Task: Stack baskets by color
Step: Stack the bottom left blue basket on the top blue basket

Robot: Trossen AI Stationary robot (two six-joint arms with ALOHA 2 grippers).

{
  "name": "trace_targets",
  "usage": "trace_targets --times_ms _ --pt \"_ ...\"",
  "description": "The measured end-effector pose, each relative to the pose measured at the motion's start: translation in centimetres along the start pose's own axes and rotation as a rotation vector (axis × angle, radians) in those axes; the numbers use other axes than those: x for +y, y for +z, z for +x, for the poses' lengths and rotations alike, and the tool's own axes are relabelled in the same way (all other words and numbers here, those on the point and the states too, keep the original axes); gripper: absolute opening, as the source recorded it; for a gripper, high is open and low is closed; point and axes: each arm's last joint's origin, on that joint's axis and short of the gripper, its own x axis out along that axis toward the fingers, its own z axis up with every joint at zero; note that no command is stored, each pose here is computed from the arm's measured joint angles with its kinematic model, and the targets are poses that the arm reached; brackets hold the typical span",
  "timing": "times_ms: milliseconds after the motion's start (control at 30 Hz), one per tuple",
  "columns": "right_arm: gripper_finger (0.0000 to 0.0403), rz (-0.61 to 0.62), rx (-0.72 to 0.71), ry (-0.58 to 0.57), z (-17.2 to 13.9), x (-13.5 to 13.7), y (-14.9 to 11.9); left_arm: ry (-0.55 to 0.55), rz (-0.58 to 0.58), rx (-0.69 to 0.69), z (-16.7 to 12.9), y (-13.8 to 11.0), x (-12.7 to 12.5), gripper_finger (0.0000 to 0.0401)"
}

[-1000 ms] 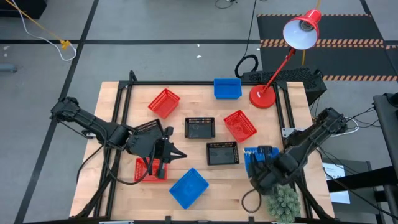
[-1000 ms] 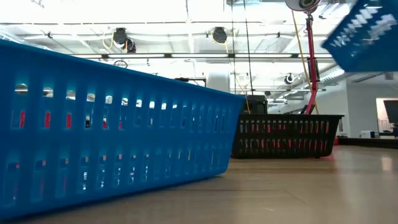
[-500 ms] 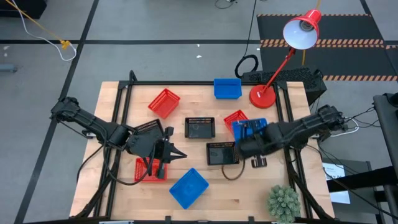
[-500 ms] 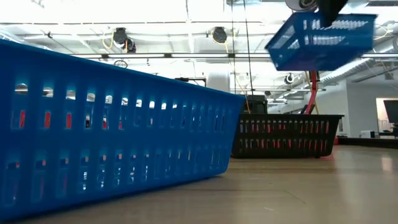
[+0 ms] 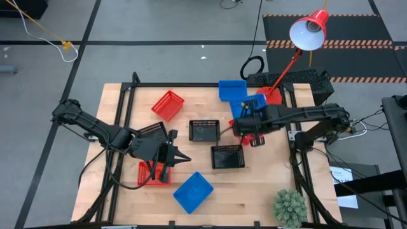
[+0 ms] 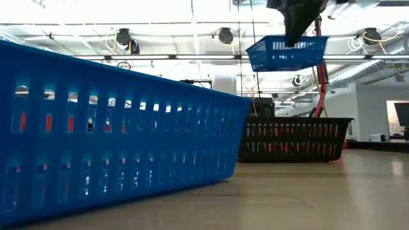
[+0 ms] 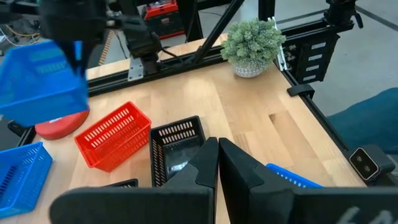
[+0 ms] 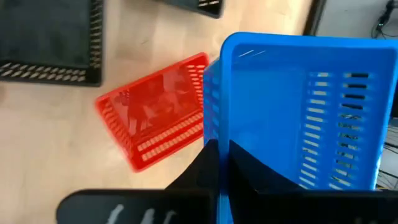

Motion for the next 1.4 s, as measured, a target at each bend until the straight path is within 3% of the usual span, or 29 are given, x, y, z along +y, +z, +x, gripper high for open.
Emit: trace_targets --times_ms 467,900,1033,1400 --pt "0.0004 0.075 -0.099 -0.083 2.4 -6.0 0.1 0.040 -0.023 0.008 0.3 -0.1 1.2 0.0017" --pt "0.0004 0.203 -0.265 -0.191 1.6 -12.1 -0.4 0.054 -0.030 0.013 0.4 -0.1 1.7 0.0017" --pt "0.0004 0.219 -0.310 -0.172 2.3 -13.5 -0.8 0.054 -0.025 0.022 0.4 -0.2 1.7 0.0017" --pt "0.0004 0.270 -0.191 -0.098 7.6 -15.6 -0.2 0.053 -0.026 0.034 0.4 -0.4 1.7 0.0017"
